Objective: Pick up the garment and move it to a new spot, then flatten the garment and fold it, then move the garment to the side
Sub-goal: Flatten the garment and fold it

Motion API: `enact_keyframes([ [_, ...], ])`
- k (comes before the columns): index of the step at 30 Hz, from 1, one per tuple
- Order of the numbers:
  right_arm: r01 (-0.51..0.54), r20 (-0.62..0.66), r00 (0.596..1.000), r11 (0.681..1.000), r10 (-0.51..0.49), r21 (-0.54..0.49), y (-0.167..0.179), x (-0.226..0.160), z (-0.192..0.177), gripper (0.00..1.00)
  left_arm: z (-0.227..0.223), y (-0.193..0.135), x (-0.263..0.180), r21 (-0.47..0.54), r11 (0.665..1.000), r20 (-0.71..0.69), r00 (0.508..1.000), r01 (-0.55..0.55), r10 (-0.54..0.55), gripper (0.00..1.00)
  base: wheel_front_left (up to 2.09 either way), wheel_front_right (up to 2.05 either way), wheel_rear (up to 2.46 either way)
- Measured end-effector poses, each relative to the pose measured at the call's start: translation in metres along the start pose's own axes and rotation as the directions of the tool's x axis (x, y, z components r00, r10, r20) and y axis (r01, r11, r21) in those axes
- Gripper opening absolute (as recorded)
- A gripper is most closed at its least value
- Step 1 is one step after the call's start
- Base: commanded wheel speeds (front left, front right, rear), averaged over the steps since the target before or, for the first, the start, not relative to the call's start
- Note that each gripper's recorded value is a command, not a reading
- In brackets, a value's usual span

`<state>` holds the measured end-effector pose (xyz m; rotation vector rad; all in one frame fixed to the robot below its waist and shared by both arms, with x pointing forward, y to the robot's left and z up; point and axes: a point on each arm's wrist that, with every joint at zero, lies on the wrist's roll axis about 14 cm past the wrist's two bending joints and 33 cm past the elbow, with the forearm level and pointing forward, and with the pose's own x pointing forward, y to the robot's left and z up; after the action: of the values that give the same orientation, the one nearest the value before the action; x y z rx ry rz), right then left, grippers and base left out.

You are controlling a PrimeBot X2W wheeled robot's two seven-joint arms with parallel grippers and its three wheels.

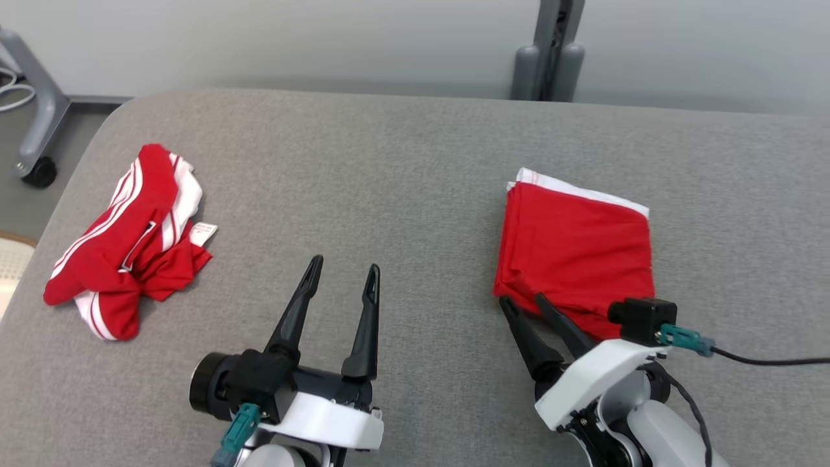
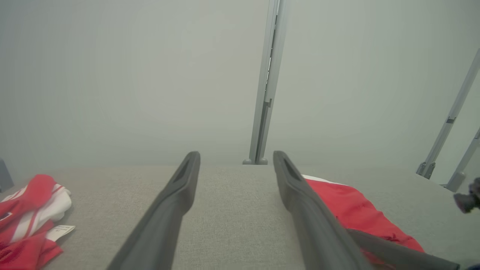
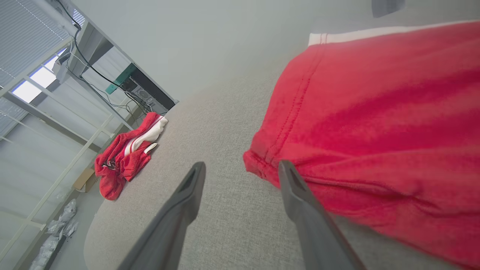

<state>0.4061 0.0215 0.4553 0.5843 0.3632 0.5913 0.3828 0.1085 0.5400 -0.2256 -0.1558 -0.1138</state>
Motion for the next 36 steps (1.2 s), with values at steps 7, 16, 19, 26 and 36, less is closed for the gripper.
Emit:
enact_keyframes([
  [7, 0.007, 0.183, 0.983, 0.997, 0.008, -0.080, 0.001, -0.027, 0.045, 1.00, 0.002, -0.010, -0.001, -0.007, 1.000, 0.009, 1.000, 0.029, -0.029, 1.00, 0.00, 0.00, 0.00],
  [16, 0.222, 0.410, 0.906, 0.939, -0.100, -0.261, -0.041, -0.077, 0.109, 1.00, 0.006, -0.018, 0.007, -0.030, 0.998, 0.022, 0.999, 0.047, -0.046, 1.00, 0.00, 0.00, 0.00],
  [19, 0.299, 0.455, 0.881, 0.902, -0.134, -0.313, -0.052, -0.095, 0.122, 1.00, 0.004, -0.020, 0.007, -0.031, 0.998, 0.016, 0.998, 0.055, -0.054, 1.00, 0.00, 0.00, 0.00],
  [26, 0.418, 0.533, 0.829, 0.819, -0.166, -0.394, -0.054, -0.135, 0.134, 1.00, 0.010, -0.028, 0.007, -0.042, 0.995, 0.032, 0.996, 0.088, -0.086, 1.00, 0.00, 0.00, 0.00],
  [36, 0.470, 0.541, 0.808, 0.809, -0.233, -0.353, -0.058, -0.170, 0.105, 1.00, 0.007, -0.020, -0.010, -0.045, 0.997, 0.015, 0.998, 0.064, -0.063, 1.00, 0.00, 0.00, 0.00],
])
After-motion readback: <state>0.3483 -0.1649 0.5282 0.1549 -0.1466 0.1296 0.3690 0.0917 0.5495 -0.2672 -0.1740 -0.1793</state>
